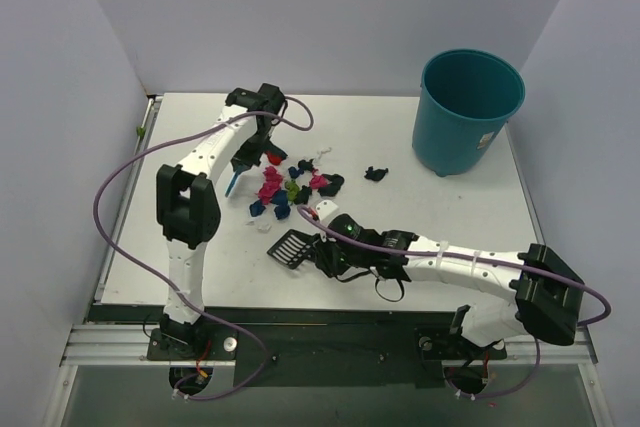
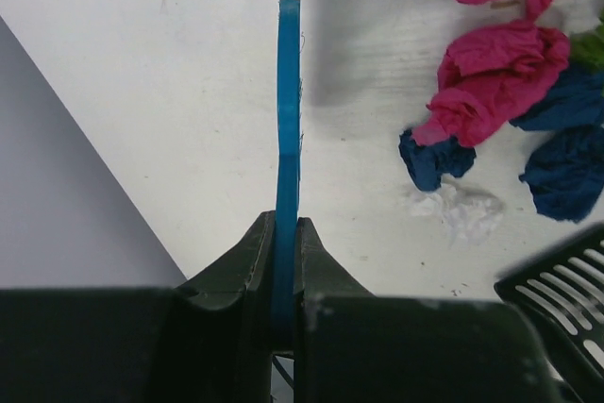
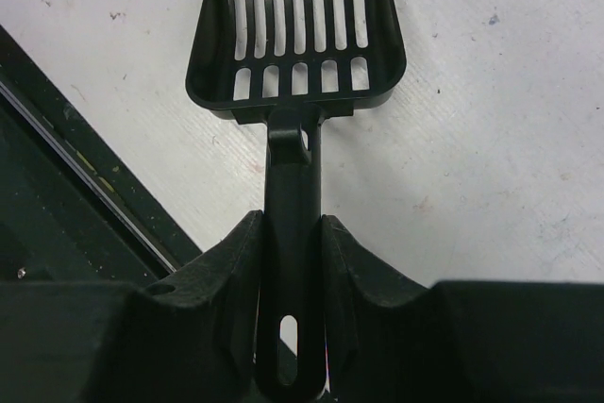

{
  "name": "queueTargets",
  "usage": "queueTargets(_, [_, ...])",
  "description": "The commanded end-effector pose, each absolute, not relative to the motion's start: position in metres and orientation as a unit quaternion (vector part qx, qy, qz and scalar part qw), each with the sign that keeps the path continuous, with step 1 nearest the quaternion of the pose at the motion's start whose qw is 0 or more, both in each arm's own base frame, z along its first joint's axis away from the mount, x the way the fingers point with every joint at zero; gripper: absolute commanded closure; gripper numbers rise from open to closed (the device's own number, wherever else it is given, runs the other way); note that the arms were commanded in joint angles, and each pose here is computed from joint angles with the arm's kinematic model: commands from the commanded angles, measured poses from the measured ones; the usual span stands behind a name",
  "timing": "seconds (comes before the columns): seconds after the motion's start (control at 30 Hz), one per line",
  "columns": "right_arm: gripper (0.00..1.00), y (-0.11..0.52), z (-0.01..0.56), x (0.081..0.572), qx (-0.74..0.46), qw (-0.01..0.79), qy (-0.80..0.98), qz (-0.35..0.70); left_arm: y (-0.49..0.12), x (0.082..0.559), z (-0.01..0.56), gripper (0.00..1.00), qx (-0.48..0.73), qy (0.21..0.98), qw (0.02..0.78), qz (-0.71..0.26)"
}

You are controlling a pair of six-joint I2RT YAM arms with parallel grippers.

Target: Sweep away the paper scraps from the table

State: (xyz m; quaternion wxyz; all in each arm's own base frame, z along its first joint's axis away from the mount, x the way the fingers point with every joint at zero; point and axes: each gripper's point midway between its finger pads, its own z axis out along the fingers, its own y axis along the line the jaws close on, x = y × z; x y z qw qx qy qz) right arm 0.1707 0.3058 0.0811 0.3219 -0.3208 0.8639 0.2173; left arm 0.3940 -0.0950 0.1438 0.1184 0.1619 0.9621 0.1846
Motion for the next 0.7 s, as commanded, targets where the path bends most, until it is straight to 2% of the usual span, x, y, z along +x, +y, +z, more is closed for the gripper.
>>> queueTargets(0.0, [1.00, 0.302, 0.087, 0.171, -0.335, 0.311, 0.874, 0.167, -0.079, 0.402, 0.133, 1.00, 0.159, 0.964, 0.085, 0.194])
queueTargets(0.3, [1.00, 0.303, 0.088, 0.188, -0.370, 0.294, 0.878, 0.075, -0.106, 0.390, 0.110, 1.00, 0.185, 0.971, 0.065, 0.139])
queueTargets(0.67, [1.00, 0.329, 0.087, 0.211, -0.370, 0.287, 0.882, 0.061, -0.143, 0.356, 0.099, 1.00, 0.207, 0.975, 0.033, 0.078])
